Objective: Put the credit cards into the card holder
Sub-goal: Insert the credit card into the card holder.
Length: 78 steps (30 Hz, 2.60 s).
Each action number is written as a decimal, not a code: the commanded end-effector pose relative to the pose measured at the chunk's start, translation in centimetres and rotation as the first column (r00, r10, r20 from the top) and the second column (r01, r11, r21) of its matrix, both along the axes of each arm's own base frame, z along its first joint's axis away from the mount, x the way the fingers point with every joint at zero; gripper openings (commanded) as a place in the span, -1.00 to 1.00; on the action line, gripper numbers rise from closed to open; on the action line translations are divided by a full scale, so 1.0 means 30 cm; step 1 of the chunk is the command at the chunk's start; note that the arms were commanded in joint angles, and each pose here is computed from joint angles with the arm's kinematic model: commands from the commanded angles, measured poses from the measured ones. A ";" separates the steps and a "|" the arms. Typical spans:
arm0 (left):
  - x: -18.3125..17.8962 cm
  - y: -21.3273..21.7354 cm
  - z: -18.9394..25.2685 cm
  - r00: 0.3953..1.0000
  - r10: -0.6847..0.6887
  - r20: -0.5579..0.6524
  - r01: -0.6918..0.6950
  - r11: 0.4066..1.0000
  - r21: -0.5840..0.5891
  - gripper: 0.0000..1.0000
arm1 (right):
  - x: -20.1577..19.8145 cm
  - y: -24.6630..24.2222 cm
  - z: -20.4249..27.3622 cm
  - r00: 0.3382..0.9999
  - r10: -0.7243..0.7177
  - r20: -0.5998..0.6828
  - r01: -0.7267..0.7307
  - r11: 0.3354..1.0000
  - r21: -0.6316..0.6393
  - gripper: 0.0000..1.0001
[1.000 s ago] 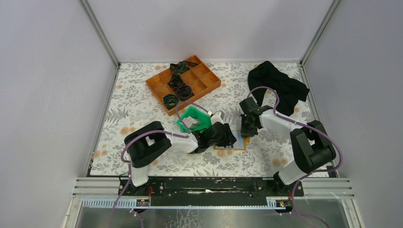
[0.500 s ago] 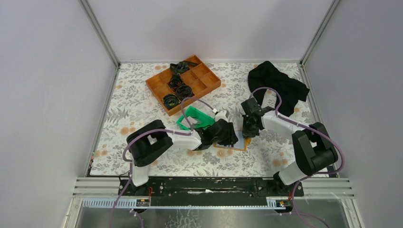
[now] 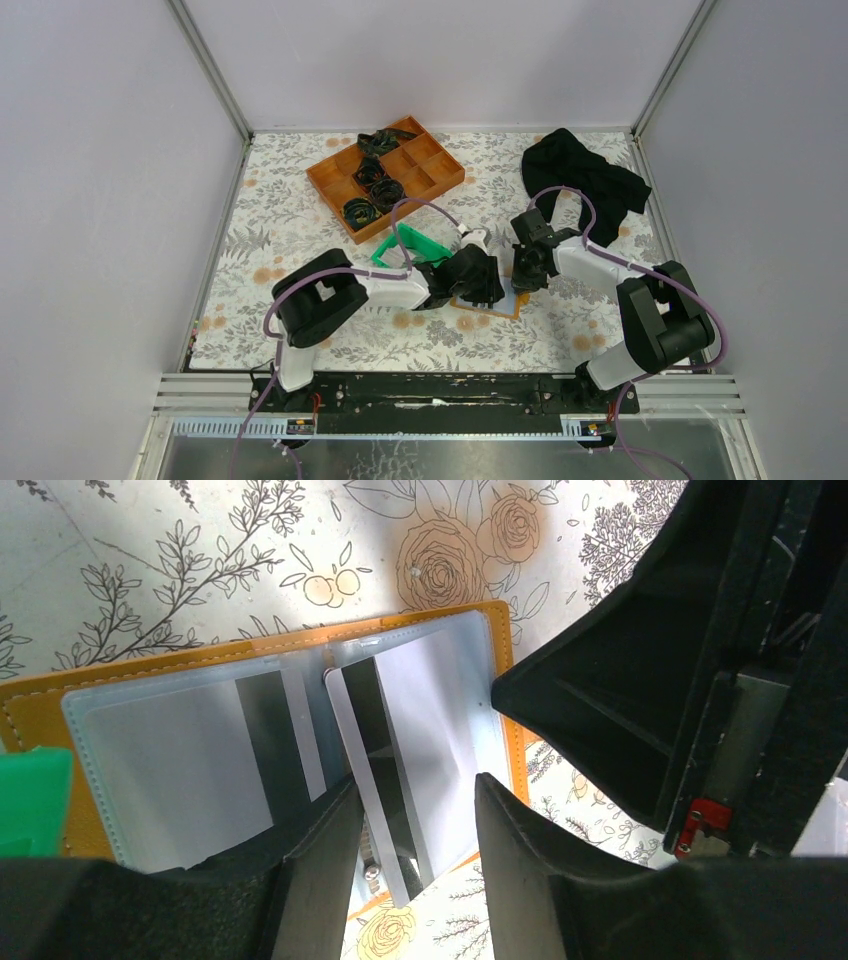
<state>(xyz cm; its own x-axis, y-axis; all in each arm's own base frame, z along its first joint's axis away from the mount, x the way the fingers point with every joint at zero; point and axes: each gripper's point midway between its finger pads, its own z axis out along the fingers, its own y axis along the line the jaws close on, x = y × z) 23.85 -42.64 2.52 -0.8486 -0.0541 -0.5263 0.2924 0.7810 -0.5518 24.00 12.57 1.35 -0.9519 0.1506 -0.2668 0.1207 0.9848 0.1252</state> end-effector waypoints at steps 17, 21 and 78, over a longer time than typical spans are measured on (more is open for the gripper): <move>-0.181 0.024 -0.232 0.964 -0.197 -0.179 0.226 0.961 0.160 0.17 | -0.025 -0.005 -0.015 1.000 -0.002 -0.010 0.002 1.000 0.014 -0.84; -0.202 0.026 -0.240 0.959 -0.216 -0.185 0.249 0.952 0.177 0.17 | -0.029 -0.010 -0.013 1.000 -0.003 -0.007 0.003 1.000 0.010 -0.84; 0.014 0.078 0.016 1.000 0.014 -0.018 -0.013 0.998 0.067 1.00 | -0.098 -0.052 -0.012 0.997 -0.072 -0.022 0.072 0.997 0.008 -0.76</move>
